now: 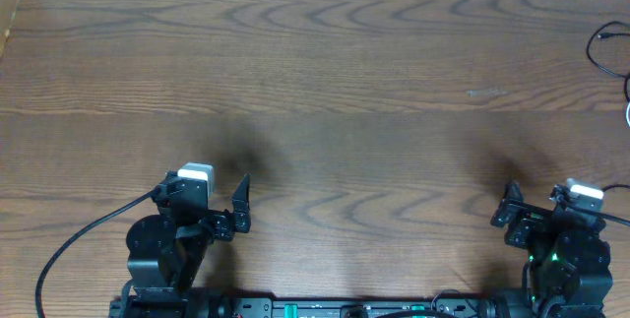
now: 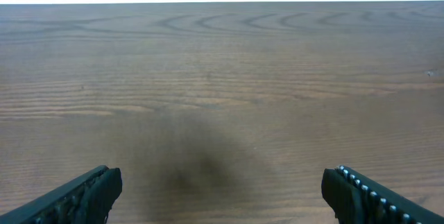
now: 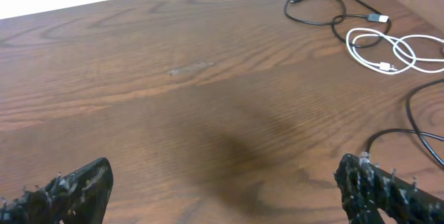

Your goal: Untangle cables

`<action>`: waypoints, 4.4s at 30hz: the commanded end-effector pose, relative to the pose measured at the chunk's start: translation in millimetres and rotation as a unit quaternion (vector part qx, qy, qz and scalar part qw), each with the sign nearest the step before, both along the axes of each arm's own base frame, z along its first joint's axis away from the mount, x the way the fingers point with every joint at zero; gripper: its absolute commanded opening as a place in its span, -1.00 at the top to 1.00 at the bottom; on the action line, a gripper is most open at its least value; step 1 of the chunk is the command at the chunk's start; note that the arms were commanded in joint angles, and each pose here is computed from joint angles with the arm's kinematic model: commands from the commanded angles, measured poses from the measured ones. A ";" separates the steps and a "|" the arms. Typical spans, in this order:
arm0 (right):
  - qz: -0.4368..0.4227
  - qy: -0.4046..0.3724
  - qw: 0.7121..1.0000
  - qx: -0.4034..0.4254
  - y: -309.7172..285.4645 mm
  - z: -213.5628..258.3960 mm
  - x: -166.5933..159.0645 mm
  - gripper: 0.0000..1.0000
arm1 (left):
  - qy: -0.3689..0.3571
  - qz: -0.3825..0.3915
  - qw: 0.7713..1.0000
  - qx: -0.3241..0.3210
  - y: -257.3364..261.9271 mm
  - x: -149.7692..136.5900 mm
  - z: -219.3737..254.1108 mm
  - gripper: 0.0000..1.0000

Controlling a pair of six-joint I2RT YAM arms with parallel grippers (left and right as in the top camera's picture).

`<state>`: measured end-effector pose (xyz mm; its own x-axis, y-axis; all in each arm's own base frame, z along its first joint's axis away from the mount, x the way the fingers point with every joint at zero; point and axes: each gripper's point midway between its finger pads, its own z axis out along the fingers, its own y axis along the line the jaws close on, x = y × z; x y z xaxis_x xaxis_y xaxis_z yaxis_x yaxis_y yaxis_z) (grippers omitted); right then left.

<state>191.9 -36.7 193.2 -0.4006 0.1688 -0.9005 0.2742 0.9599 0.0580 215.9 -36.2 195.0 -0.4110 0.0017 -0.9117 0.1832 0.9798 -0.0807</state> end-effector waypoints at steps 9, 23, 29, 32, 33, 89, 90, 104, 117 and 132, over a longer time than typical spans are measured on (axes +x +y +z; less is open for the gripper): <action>-0.006 0.049 0.999 -0.011 -3.3 -21.1 -11.2 -0.99 | -0.002 -0.001 1.000 0.006 0.8 -0.7 -0.5 -0.96; -0.002 0.084 0.996 -0.011 -2.5 -35.2 -20.2 -0.98 | -0.002 -0.001 1.000 0.006 0.7 -0.7 -0.5 -0.96; -0.002 0.110 0.994 -0.012 -2.9 -45.4 -27.9 -0.99 | -0.002 -0.001 1.000 0.006 0.8 -0.7 -0.5 -0.96; -0.002 0.128 0.992 -0.013 -3.1 -51.8 -33.3 -0.99 | -0.002 -0.001 1.000 0.006 0.8 -0.7 -0.5 -0.96; -0.002 0.135 0.991 -0.013 -3.3 -54.4 -35.7 -0.99 | -0.002 -0.001 1.000 0.006 0.7 -0.7 -0.5 -0.96; -0.002 0.141 0.990 -0.013 -3.3 -56.5 -37.6 -0.98 | -0.099 0.041 0.994 0.030 16.7 18.8 -60.3 -0.96; -0.002 0.141 0.990 -0.013 -3.3 -56.5 -37.6 -0.99 | -0.105 0.047 0.993 0.031 18.6 19.8 -58.0 -0.96; -0.002 0.141 0.990 -0.013 -3.4 -56.5 -37.6 -0.98 | -0.155 0.053 0.986 0.029 20.2 28.5 -49.2 -0.96; -0.002 0.141 0.990 -0.013 -3.3 -56.5 -37.6 -0.99 | -0.140 0.057 0.988 0.031 21.6 27.7 -56.1 -0.96; -0.002 0.141 0.990 -0.013 -3.3 -56.6 -37.7 -0.99 | -0.139 0.057 0.988 0.031 21.8 27.8 -56.6 -0.96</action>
<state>154.7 -39.3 138.8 -0.6303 0.1589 -0.7599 0.2824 0.9587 -0.0337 244.7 -14.7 153.5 -0.0983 0.0191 -0.9950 0.0753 0.9971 0.0117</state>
